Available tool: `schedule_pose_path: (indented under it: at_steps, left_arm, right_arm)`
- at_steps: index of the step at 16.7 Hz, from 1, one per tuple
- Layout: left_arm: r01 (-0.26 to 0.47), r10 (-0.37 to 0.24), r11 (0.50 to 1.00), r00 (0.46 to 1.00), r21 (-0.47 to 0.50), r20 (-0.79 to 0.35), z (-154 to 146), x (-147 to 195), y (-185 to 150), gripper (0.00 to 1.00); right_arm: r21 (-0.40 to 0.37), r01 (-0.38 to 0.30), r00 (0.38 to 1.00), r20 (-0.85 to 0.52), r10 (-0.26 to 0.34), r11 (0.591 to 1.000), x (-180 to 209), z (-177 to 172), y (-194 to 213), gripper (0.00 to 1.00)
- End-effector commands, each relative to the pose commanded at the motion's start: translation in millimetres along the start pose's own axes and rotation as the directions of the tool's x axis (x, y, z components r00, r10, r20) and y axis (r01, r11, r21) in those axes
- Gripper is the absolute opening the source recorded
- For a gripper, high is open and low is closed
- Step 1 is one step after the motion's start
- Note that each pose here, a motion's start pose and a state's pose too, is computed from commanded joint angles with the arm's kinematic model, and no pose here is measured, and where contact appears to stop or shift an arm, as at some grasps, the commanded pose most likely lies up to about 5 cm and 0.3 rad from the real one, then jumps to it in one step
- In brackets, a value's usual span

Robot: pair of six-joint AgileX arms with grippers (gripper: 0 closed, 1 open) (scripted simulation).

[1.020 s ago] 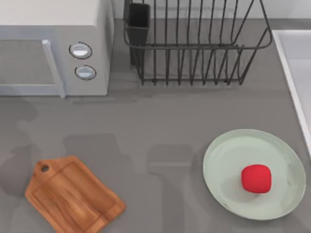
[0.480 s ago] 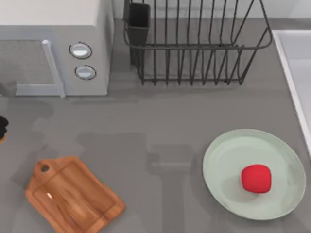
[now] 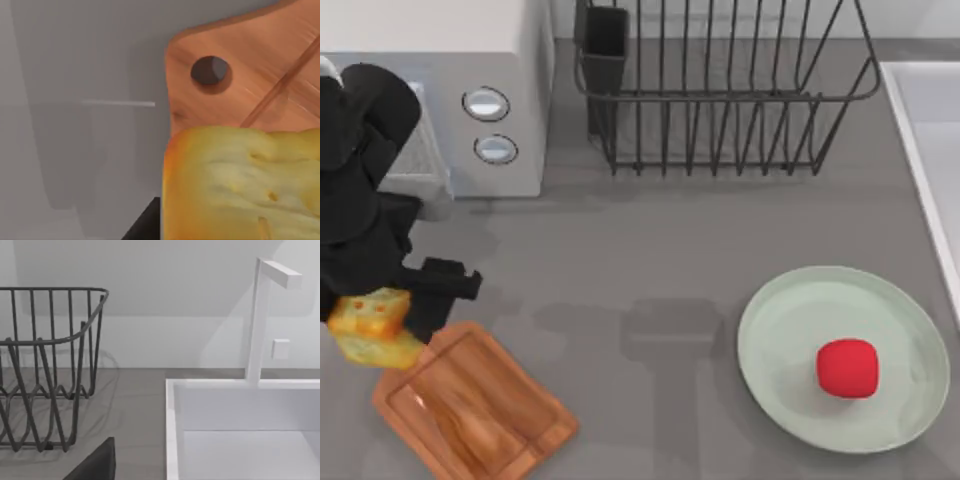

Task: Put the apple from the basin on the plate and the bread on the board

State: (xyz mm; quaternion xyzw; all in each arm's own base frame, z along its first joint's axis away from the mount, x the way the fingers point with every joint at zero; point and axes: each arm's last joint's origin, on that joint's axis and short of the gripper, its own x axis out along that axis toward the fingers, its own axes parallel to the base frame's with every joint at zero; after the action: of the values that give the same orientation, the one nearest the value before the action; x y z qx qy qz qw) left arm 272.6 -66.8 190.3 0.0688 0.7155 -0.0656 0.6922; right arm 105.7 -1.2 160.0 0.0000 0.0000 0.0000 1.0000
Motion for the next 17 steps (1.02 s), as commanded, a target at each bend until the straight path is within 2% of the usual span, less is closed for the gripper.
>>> schedule_pose_path:
  at_steps: [3, 6, 13, 17]
  left_arm:
    - [-0.001, 0.002, 0.994, 1.0, -0.109, 0.012, -12, 4, -29, 0.0]
    - [0.003, 0.001, 0.987, 1.0, -0.16, 0.029, -21, 5, -46, 0.0]
    - [0.004, 0.002, 0.985, 1.0, -0.172, 0.031, -23, 6, -49, 0.0]
    - [0.003, 0.002, 0.985, 0.999, -0.172, 0.032, -23, 19, -50, 0.0]
  right_arm:
    - [0.0, 0.0, 1.0, 0.0, 0.0, 1.0, 0, 0, 0, 1.0]
    - [0.0, 0.0, 1.0, 0.0, 0.0, 1.0, 0, 0, 0, 1.0]
    - [0.0, 0.0, 1.0, 0.0, 0.0, 1.0, 0, 0, 0, 1.0]
    - [0.0, 0.0, 1.0, 0.0, 0.0, 1.0, 0, 0, 0, 1.0]
